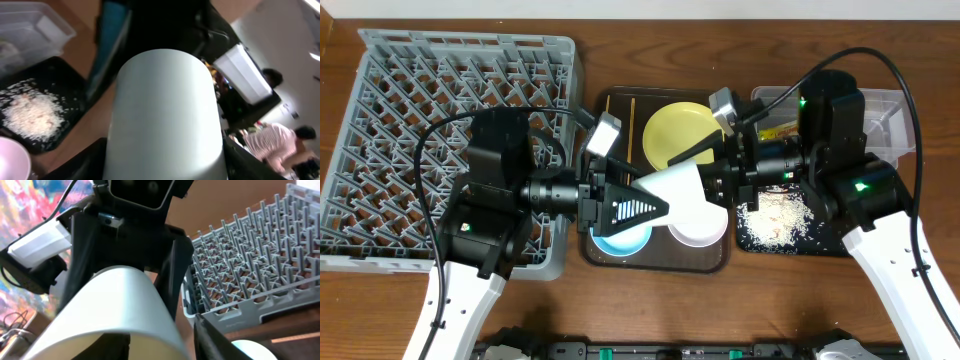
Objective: Sort waste into correct bins and load items into the dishwasher
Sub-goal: 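Hand the white cup from the right gripper to the left gripper, then place the white cup into the dish rack with the left gripper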
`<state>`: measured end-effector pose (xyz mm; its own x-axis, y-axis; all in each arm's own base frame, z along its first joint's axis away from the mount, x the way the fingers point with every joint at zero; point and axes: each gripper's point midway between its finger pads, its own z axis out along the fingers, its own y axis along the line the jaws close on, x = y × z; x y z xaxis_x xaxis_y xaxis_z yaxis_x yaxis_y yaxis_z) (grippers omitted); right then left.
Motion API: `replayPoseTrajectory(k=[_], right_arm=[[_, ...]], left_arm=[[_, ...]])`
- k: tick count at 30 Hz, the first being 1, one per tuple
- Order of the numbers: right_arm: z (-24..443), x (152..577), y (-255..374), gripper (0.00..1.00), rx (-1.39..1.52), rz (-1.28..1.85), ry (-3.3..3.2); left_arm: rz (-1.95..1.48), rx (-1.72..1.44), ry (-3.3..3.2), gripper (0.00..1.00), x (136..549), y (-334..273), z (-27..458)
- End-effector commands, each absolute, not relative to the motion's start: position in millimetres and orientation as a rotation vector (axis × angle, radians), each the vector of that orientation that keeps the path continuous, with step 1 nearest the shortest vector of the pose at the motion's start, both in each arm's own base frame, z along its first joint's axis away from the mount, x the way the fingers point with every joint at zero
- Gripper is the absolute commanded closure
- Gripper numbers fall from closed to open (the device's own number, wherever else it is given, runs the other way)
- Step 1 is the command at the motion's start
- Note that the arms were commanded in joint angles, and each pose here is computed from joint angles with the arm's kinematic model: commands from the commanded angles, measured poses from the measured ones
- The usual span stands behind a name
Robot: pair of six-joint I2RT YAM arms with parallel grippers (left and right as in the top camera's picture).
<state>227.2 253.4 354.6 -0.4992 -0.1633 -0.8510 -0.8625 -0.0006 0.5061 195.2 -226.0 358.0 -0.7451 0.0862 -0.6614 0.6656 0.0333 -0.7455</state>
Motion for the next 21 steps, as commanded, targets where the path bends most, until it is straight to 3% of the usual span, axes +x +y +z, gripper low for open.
replayPoseTrajectory(k=[1, 8, 12, 17, 21], right_arm=[[357.6, 243.9, 238.6, 0.58, -1.000, 1.503, 1.712], [355.4, 288.8, 172.8, 0.56, -0.650, 1.423, 1.858], [318.8, 305.6, 148.6, 0.53, -0.382, 1.298, 2.092], [251.7, 307.9, 117.9, 0.53, -0.122, 0.920, 2.440], [230.0, 299.5, 112.0, 0.48, -0.103, 0.747, 2.553]], left_arm=[[-1.646, 0.654, 1.917, 0.49, 215.6, -220.3, 354.1], [-1.322, 0.161, 2.153, 0.52, 273.4, -164.6, 306.6], [-1.034, -0.145, 2.276, 0.55, 294.6, -115.0, 270.2], [-0.533, -0.467, 2.399, 0.54, 296.5, -42.9, 224.7], [-0.282, -0.577, 2.456, 0.55, 282.8, -10.4, 206.6]])
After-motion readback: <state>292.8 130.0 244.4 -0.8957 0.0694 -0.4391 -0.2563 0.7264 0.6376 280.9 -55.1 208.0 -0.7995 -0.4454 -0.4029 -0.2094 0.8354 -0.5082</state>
